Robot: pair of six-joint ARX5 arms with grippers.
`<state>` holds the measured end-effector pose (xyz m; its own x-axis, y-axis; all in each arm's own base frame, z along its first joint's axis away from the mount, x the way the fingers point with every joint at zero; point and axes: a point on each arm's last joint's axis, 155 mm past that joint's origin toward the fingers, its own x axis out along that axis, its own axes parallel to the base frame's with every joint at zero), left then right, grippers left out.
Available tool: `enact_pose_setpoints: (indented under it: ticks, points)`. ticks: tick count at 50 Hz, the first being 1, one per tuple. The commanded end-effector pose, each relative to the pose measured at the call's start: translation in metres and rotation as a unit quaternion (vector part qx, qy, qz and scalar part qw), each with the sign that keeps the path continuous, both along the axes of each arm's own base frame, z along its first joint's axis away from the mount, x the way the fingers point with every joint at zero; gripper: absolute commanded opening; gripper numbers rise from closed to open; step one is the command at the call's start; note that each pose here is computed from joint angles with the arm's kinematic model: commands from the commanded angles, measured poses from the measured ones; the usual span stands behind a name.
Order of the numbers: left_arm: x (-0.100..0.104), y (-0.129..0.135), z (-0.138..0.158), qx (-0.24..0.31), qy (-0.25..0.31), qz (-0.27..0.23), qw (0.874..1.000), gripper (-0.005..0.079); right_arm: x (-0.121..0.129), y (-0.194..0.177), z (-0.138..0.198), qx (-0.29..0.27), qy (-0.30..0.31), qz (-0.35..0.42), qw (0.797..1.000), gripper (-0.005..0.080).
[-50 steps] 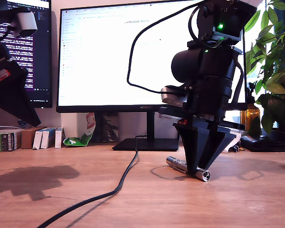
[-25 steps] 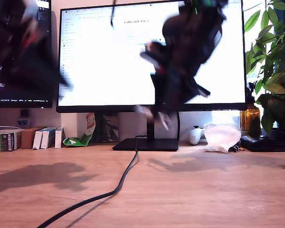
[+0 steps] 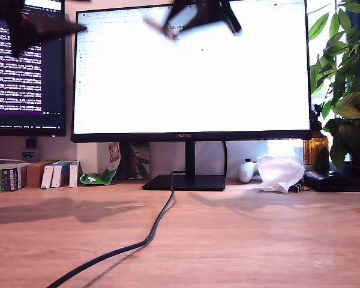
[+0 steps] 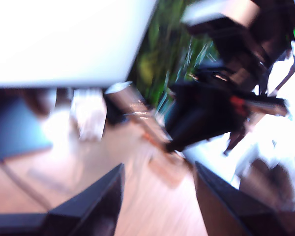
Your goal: Pick the metallic laser pointer with your right arm, pass it to your left arm, then place it down to the left side of the table
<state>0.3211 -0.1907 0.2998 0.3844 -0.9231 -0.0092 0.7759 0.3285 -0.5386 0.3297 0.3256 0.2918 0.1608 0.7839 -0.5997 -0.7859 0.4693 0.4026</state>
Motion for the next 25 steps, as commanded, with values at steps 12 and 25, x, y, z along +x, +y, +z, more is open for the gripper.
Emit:
enact_pose_setpoints:
  ticks: [12, 25]
  points:
    - [-0.003, -0.002, 0.034, -0.044, -0.021, -0.009, 0.999, 0.0399, -0.034, 0.045, 0.033, 0.044, -0.042, 0.064, 0.996, -0.0011]
    - [-0.008, -0.004, 0.045, -0.058, -0.032, -0.016, 0.998, 0.0399, -0.05, 0.061, 0.038, 0.053, -0.047, 0.085, 0.994, -0.0011]
